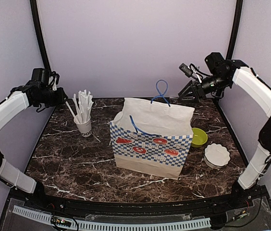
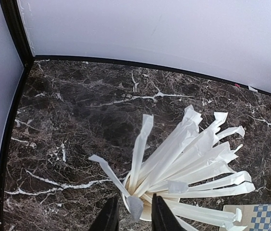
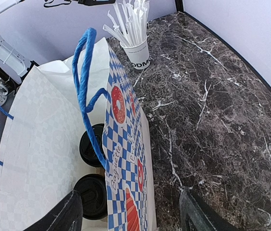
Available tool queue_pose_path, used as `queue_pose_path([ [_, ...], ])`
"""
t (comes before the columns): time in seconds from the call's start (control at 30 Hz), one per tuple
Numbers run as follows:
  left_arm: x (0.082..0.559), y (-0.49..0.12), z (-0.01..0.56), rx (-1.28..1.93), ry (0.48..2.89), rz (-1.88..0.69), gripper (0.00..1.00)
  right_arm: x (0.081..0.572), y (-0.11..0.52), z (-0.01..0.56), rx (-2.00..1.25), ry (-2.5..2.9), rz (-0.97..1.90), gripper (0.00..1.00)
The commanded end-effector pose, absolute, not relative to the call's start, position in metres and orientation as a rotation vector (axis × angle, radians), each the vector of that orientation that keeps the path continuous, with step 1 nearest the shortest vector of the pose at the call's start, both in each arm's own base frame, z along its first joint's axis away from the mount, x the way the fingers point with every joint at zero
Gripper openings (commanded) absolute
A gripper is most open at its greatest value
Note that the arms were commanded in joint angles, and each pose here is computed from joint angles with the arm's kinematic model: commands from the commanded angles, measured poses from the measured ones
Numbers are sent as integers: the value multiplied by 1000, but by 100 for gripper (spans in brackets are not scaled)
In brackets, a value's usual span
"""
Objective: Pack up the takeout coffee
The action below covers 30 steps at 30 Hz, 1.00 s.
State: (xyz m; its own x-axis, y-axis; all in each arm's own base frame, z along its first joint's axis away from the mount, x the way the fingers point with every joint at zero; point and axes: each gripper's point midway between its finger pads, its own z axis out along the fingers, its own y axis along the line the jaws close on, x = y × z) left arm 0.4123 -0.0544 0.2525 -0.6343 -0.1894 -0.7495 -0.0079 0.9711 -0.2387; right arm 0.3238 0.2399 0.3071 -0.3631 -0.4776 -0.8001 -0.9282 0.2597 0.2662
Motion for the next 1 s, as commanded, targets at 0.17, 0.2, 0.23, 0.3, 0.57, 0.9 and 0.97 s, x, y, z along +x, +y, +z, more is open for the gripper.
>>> queue_pose_path([
  [0.17,416,-50,254,-107,2216,-230,20,325,244,312,-1267,1931,995,68],
  [0.2,416,-50,253,-104,2219,-229,20,325,243,312,-1264,1933,994,68],
  [0.23,417,-50,251,-102,2225,-227,20,325,244,313,-1264,1933,992,68],
  [0.3,419,-51,248,-95,2232,-225,19,325,243,313,-1264,1933,986,68],
  [0.57,415,-55,281,-43,2177,-241,0,324,243,311,-1263,1939,976,68],
  [0.9,354,-50,405,10,1991,-226,0,329,246,310,-1269,1942,984,67],
  [0.97,339,-50,432,33,1939,-236,0,330,246,310,-1271,1942,982,67],
])
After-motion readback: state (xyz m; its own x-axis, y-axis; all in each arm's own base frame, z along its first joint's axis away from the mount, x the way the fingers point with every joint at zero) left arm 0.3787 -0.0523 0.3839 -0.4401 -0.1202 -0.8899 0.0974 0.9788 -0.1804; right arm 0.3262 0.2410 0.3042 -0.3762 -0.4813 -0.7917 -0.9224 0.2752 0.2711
